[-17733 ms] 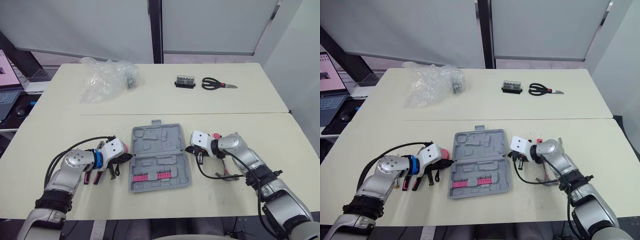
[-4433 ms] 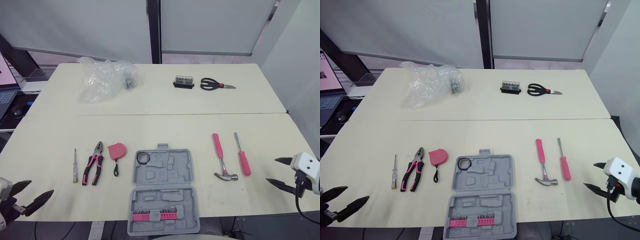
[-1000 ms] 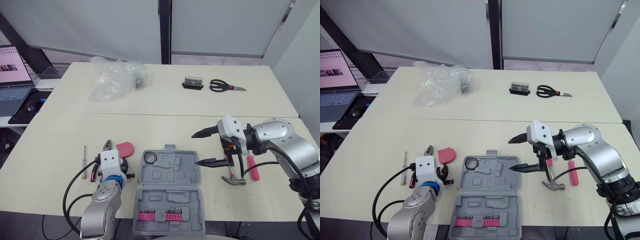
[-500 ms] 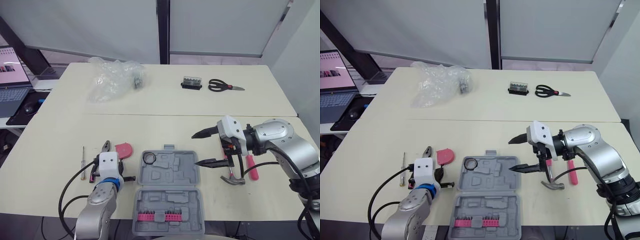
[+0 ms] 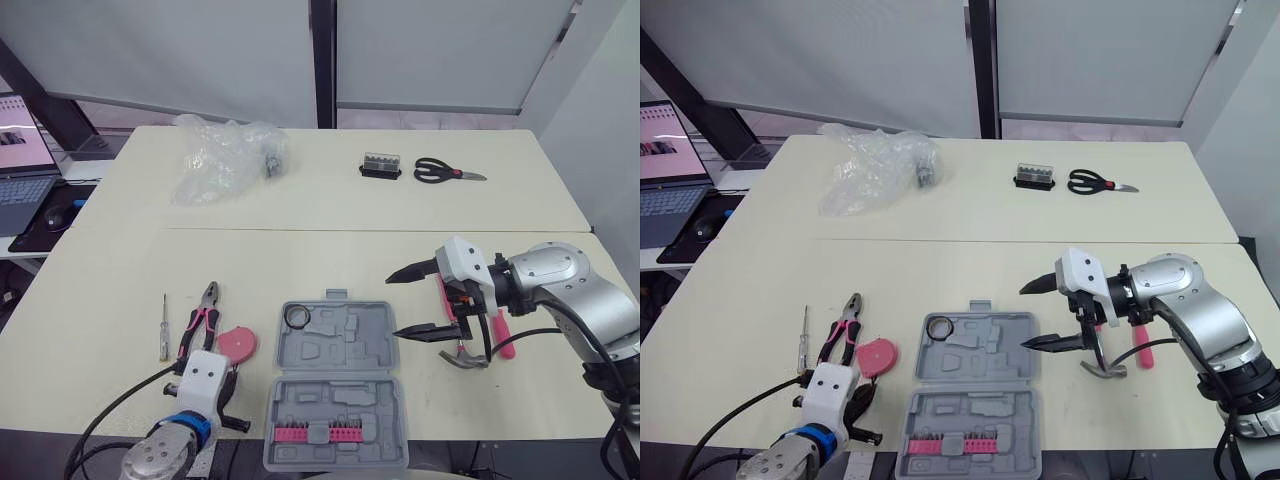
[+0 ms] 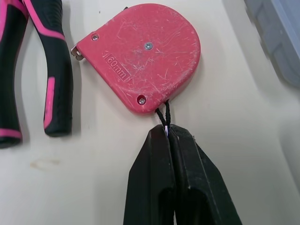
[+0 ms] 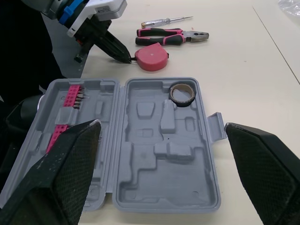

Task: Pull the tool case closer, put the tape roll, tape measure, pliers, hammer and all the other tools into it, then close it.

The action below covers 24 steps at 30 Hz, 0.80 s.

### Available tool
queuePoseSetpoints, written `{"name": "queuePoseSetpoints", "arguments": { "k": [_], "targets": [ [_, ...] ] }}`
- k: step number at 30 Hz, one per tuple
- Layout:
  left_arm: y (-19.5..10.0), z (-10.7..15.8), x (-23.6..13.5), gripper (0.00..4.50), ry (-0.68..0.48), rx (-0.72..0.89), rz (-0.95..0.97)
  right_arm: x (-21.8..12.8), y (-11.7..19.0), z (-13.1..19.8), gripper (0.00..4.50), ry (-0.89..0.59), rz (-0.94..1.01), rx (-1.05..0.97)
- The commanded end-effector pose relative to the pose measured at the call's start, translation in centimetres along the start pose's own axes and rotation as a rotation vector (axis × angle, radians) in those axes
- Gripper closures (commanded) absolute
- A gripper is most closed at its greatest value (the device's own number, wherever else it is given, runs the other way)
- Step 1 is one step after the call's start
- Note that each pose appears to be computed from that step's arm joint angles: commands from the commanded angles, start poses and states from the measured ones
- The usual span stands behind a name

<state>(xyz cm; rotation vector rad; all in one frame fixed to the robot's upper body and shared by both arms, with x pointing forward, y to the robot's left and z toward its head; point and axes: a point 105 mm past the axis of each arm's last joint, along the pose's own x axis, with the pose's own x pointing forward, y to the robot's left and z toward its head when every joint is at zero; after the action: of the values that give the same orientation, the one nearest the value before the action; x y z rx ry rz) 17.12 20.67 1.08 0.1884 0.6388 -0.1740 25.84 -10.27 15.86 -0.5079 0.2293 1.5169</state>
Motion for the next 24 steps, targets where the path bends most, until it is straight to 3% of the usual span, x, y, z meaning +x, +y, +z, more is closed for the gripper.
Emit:
{"name": "queuePoseSetpoints", "arguments": {
  "k": [1, 13, 20, 24],
  "targets": [
    [0.2, -0.9, -1.4, 4.48, 0.025, -0.007, 0.009, 0.0, 0.5, 1.2, 0.0, -0.013, 0.031, -0.041],
    [1.0, -1.9, -2.4, 4.48, 0.048, -0.016, 0.051, 0.4, 0.5, 1.5, 0.0, -0.017, 0.045, -0.044],
    [0.7, -1.0, -2.4, 4.48, -0.002, -0.021, 0.023, 0.5, 0.5, 1.6, 0.0, -0.018, 0.042, -0.044],
    [1.0, -0.3, -3.0, 3.59, -0.037, -0.009, 0.014, 0.4, 0.5, 1.6, 0.0, -0.016, 0.041, -0.043]
  ]
}}
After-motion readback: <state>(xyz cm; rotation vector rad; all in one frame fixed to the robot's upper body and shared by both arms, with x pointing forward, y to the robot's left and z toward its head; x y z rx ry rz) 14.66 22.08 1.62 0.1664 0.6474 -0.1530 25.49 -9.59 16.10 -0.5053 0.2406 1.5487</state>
